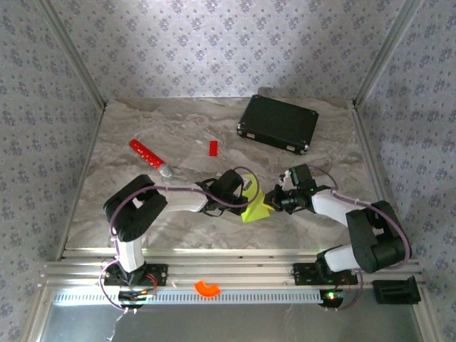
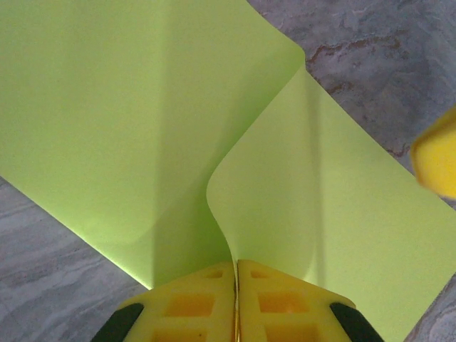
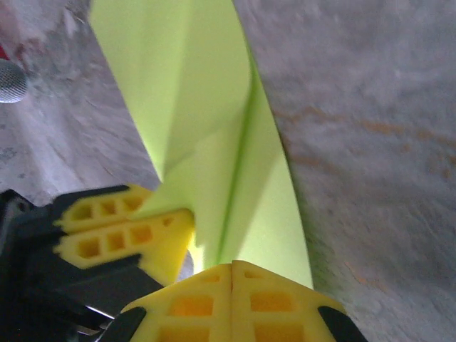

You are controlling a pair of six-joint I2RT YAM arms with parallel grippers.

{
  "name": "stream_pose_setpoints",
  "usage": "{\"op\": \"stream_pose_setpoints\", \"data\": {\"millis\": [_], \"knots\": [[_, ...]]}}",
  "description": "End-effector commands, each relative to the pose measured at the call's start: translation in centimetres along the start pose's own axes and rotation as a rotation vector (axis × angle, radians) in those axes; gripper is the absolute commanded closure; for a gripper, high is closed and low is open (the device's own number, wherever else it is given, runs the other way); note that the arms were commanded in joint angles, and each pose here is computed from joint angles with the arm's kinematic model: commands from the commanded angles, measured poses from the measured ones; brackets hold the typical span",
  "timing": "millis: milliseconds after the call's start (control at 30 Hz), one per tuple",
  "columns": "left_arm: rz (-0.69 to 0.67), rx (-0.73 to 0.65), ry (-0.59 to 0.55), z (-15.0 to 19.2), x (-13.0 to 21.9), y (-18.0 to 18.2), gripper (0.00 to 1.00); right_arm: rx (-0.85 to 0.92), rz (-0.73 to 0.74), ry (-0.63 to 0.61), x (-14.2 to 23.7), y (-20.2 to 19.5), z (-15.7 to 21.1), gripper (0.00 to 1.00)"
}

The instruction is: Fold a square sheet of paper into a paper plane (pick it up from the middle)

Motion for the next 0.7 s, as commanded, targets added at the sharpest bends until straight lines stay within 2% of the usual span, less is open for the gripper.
{"op": "stream_pose_setpoints", "data": {"millis": [0, 400, 667], "knots": [[-0.021, 0.018, 0.105, 2.5, -1.0, 0.8, 0.91, 0.004, -0.061, -0.001, -0.1, 2.3, -1.5, 0.98], [-0.029, 0.009, 0.114, 2.6, -1.2, 1.0, 0.91, 0.016, -0.015, 0.070, -3.9, 3.4, -1.7, 0.99], [-0.031, 0.005, 0.124, 2.9, -1.3, 1.1, 0.91, -0.017, 0.065, 0.094, -4.9, 0.4, -1.1, 1.00]]}}
Point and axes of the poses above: each hand's point on the last joint's axis, 136 mm out from that joint toward the fingers, its own x axis back along the fingers, its own y axis along the line the jaws close on, z = x × y, the point moved 3 cm from there along x, back along the fingers, and after that the axes turned 5 degrees about -x, right-handed, at the moved point
